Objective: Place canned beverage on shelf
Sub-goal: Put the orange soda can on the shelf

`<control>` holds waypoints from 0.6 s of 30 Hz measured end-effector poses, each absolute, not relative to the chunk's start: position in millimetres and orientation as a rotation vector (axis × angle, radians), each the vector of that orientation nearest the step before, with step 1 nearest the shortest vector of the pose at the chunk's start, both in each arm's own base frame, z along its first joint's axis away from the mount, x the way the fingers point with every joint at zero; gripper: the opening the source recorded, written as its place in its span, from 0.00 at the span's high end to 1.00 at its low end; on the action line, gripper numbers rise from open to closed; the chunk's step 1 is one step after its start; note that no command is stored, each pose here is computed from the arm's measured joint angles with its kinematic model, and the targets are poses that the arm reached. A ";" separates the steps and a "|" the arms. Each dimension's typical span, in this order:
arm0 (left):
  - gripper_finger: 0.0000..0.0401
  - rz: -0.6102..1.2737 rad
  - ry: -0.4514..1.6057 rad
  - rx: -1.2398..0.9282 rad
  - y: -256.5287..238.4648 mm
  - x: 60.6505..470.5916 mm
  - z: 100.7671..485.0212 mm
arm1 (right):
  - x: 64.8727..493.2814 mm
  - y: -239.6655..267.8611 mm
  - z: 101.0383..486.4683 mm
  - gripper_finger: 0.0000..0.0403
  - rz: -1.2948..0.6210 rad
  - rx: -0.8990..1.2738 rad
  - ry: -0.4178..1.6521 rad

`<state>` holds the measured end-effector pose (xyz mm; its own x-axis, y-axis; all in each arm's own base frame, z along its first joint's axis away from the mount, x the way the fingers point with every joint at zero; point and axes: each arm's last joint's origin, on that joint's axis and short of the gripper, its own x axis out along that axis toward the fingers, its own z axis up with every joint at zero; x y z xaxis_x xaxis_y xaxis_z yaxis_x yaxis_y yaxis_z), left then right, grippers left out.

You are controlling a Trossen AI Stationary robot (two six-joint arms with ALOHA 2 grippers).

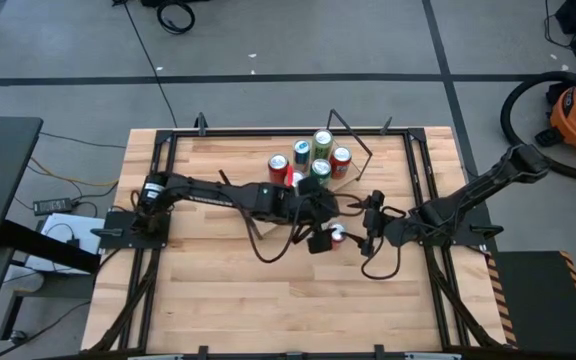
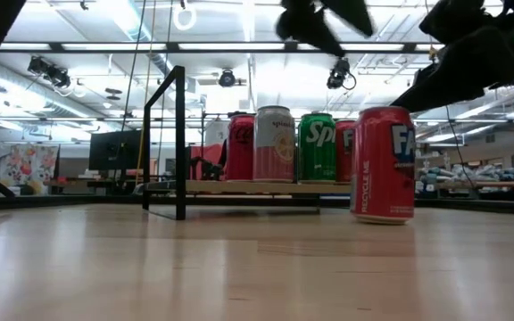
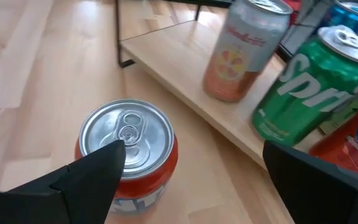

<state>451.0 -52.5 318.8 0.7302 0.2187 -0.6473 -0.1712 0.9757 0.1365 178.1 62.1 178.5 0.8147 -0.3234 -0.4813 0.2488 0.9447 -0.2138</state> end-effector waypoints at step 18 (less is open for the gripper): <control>0.10 0.060 0.769 -0.036 -40.7 479.4 276.3 | 146.6 71.9 185.6 0.05 -0.318 -0.233 0.456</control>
<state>479.4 -40.7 276.3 0.7168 0.0413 -0.6960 -0.0675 0.9977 -0.0104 146.6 71.9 185.6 0.8498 -0.3511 -0.3933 0.2478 0.9244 -0.2898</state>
